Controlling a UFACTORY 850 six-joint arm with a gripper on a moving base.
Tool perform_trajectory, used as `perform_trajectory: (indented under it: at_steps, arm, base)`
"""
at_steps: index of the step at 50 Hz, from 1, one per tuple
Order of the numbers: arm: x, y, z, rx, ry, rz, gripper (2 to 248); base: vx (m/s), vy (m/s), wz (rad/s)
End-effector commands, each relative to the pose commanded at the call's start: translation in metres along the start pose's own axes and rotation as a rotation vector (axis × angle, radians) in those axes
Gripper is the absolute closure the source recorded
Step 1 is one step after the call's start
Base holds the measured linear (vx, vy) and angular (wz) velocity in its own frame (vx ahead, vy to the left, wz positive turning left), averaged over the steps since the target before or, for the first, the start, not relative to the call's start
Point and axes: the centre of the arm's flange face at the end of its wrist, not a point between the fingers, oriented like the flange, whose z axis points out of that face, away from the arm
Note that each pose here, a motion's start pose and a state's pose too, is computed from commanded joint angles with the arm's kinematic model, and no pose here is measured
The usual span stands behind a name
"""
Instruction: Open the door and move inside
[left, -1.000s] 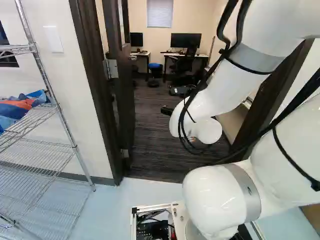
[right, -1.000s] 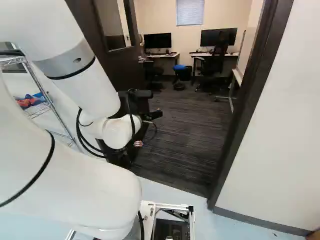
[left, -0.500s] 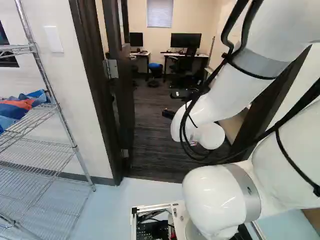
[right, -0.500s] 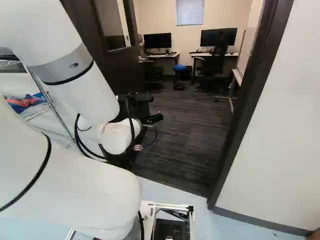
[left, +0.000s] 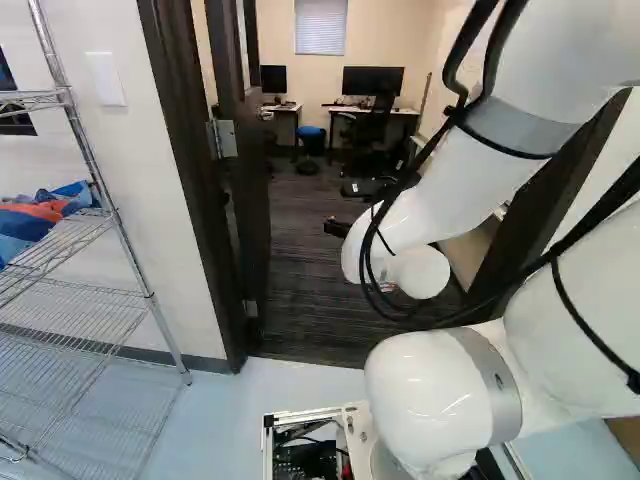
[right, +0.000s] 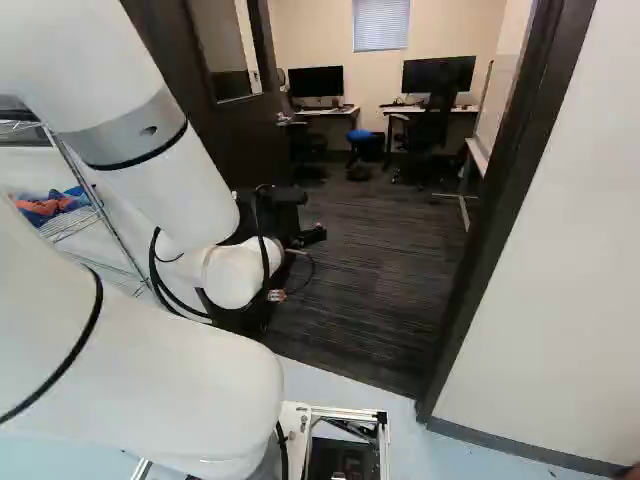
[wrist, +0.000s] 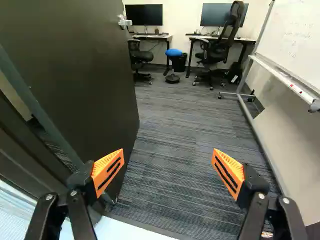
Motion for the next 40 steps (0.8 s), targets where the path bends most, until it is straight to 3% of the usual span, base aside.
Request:
perform_trajectory:
  at_steps: [40]
  arm:
    - [0.0,0.0,0.0,0.0,0.0,0.0,3]
  base:
    - [0.105,0.003,-0.007]
